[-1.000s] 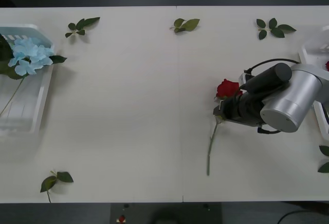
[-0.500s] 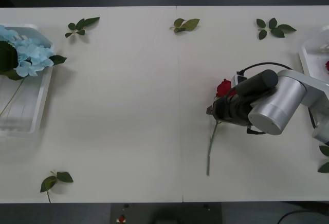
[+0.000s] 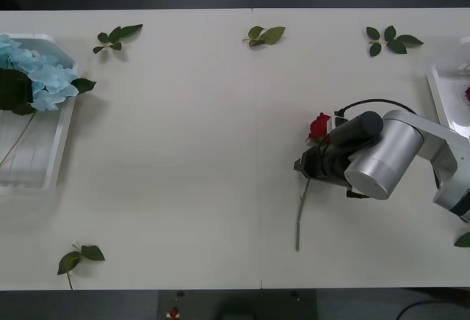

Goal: Put the red flowers into the right box and the blue flowers into the left box

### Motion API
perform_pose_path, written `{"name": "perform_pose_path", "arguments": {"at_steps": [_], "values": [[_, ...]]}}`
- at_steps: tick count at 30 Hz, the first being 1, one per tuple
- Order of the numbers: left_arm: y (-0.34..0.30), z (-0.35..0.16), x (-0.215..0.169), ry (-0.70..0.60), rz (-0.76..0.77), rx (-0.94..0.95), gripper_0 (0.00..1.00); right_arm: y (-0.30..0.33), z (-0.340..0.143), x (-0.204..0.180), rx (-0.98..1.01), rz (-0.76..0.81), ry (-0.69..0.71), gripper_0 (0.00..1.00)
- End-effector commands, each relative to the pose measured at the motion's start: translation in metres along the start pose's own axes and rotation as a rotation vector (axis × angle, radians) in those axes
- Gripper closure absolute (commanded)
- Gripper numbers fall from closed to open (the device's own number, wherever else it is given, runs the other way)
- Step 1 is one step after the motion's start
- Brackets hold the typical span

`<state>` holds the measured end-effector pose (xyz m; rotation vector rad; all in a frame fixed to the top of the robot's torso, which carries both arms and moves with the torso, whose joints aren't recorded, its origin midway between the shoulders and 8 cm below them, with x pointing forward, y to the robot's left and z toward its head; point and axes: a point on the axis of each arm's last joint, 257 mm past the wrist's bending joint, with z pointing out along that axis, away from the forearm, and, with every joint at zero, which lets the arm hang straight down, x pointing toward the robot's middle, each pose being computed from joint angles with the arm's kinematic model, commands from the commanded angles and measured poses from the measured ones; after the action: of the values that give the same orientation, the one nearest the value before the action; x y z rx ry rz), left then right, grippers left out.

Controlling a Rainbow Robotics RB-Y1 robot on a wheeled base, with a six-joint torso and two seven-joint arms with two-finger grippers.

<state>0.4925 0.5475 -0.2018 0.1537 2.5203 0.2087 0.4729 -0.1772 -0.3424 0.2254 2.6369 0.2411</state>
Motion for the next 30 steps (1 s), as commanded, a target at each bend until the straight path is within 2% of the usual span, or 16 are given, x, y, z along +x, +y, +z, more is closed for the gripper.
{"name": "perform_pose_path", "arguments": {"at_steps": [1, 3, 8, 11, 15, 21, 23, 25, 30], "values": [[0.005, -0.043, -0.04, -0.068, 0.079, 0.0, 0.0, 0.008, -0.003, -0.006, -0.016, 0.014, -0.015, 0.04], [0.0, -0.05, -0.041, -0.066, 0.086, 0.018, 0.0, 0.008, -0.002, -0.006, -0.015, 0.013, -0.015, 0.1], [-0.013, -0.071, -0.049, -0.081, 0.159, 0.054, 0.0, 0.008, -0.001, -0.006, -0.015, 0.009, -0.014, 0.38], [-0.017, -0.08, -0.055, -0.102, 0.218, 0.062, 0.0, 0.007, -0.001, -0.006, -0.012, 0.006, -0.015, 0.51], [-0.031, -0.086, -0.062, -0.137, 0.281, 0.103, 0.0, 0.008, 0.002, -0.007, -0.008, -0.001, -0.02, 0.6], [-0.076, -0.096, -0.076, -0.233, 0.398, 0.26, 0.0, 0.008, 0.007, -0.009, 0.001, -0.009, -0.03, 0.73], [-0.096, -0.1, -0.078, -0.267, 0.454, 0.321, 0.0, 0.009, 0.009, -0.009, 0.002, -0.01, -0.032, 0.83], [-0.109, -0.102, -0.079, -0.288, 0.5, 0.359, 0.0, 0.01, 0.009, -0.01, 0.002, -0.011, -0.033, 0.89], [-0.143, -0.11, -0.083, -0.365, 0.63, 0.454, 0.0, 0.008, 0.009, -0.01, 0.004, -0.012, -0.032, 0.95]]}}
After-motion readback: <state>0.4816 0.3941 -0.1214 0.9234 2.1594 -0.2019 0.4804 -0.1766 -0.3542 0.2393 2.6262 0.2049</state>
